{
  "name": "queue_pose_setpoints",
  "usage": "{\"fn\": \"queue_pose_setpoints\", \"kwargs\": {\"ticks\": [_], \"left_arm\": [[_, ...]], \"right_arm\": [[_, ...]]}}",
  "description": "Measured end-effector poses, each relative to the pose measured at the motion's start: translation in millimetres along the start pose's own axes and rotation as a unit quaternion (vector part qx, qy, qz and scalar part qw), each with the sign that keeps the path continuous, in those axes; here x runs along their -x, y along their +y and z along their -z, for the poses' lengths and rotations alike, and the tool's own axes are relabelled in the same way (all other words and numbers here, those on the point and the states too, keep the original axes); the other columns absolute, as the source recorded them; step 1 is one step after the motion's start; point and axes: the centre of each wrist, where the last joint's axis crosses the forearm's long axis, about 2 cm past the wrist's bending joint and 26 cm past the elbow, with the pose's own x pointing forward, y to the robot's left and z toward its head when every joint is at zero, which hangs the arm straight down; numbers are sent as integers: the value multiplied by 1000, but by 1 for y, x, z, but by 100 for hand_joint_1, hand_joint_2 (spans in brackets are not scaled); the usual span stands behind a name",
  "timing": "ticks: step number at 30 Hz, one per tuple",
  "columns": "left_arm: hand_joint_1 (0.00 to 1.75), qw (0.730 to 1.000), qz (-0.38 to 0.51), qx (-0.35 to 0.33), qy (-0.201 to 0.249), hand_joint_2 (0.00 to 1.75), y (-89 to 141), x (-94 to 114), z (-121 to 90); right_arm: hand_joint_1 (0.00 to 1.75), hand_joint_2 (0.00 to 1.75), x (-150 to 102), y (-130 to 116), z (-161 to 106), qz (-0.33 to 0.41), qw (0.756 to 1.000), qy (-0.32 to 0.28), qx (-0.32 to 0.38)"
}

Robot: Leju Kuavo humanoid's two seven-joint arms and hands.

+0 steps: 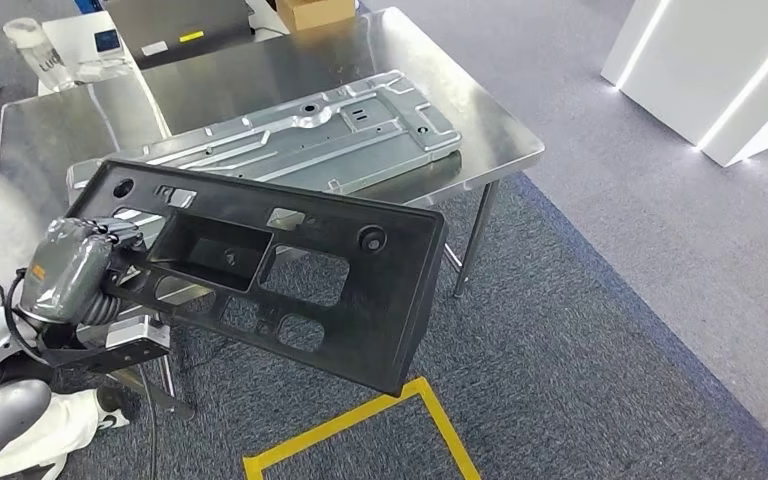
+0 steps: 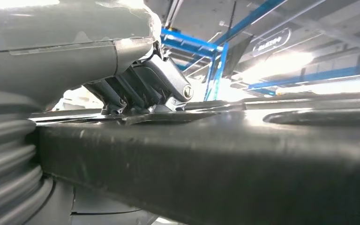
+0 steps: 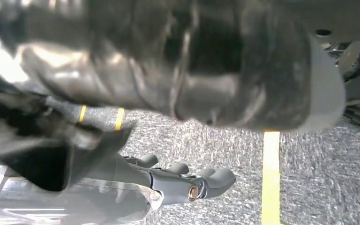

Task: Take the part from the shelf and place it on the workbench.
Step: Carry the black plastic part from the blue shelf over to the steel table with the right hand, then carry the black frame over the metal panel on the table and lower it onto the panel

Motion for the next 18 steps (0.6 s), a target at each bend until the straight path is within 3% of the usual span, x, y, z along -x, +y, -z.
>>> {"fn": "queue_pose_setpoints", "kwargs": {"ticks": [18], "left_arm": [[175, 1000, 11, -2, -9, 175, -2, -6, 0]], "right_arm": [[0, 0, -3, -1, 1, -3, 1000, -8, 0]]}}
